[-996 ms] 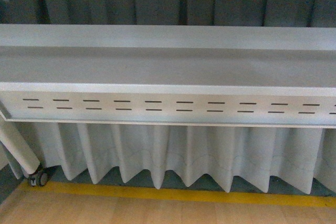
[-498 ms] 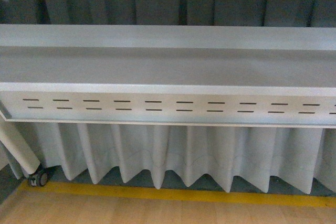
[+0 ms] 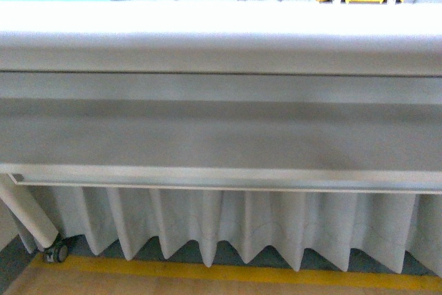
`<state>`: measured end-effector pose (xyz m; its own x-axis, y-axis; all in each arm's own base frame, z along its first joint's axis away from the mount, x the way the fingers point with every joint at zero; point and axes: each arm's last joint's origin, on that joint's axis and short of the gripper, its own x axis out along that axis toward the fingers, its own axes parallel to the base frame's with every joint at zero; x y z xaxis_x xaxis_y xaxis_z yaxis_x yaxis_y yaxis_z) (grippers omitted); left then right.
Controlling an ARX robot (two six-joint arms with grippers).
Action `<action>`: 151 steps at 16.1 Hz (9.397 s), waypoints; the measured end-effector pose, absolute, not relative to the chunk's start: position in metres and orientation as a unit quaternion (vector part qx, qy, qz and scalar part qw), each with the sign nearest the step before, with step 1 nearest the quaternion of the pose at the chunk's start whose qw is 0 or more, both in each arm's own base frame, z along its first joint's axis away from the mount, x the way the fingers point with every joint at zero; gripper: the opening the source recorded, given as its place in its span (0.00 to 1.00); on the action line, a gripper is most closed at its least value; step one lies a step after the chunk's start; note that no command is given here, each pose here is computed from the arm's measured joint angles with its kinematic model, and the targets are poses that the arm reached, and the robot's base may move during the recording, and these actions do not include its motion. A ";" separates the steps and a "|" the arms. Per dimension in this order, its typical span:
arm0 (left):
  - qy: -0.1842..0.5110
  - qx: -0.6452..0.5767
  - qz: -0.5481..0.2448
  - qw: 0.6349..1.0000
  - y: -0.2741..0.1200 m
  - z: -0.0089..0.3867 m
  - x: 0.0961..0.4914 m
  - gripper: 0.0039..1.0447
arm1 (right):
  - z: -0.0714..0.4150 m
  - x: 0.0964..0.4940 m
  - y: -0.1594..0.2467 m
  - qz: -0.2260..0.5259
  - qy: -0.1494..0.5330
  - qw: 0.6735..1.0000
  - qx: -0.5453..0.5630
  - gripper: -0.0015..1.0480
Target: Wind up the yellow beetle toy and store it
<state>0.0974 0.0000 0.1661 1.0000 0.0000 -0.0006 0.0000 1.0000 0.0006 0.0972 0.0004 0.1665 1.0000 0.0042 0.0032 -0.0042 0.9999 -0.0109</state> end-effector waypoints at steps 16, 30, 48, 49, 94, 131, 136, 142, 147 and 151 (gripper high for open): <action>-0.001 0.000 0.000 1.000 0.000 0.166 0.097 0.94 | 0.167 0.097 0.000 0.002 -0.002 1.000 -0.005 0.94; -0.001 0.000 0.000 1.000 0.000 0.166 0.097 0.94 | 0.167 0.097 0.000 0.002 -0.002 1.000 -0.005 0.94; -0.001 0.000 0.000 1.000 0.000 0.166 0.097 0.94 | 0.167 0.097 0.000 0.002 -0.002 1.000 -0.005 0.94; -0.001 0.000 0.000 1.000 0.000 0.166 0.097 0.94 | 0.167 0.097 0.000 0.002 -0.001 1.000 -0.005 0.94; 0.000 0.000 0.000 1.000 0.000 0.166 0.097 0.94 | 0.066 0.423 -0.017 0.627 0.242 0.666 -0.323 0.94; 0.000 0.000 0.000 1.000 0.000 0.166 0.097 0.94 | 0.042 0.317 -0.124 0.560 0.373 0.708 -0.216 0.76; 0.000 0.000 0.000 1.000 0.000 0.166 0.097 0.94 | 0.042 0.318 -0.124 0.558 0.367 0.711 -0.219 0.94; 0.000 0.000 0.000 1.000 0.000 0.166 0.097 0.94 | 0.042 0.319 -0.125 0.555 0.363 0.713 -0.227 0.94; 0.000 0.000 0.000 1.000 0.000 0.166 0.097 0.94 | 0.041 0.320 -0.125 0.553 0.362 0.714 -0.231 0.94; 0.000 0.000 0.000 1.000 0.000 0.166 0.097 0.94 | 0.041 0.320 -0.125 0.552 0.359 0.715 -0.236 0.94</action>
<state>0.0974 0.0000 0.1663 1.0000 0.0004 0.0010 -0.0004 1.0000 0.0002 0.3201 -0.1250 0.0409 0.1331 0.6194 -0.7737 -0.9581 0.2803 0.0596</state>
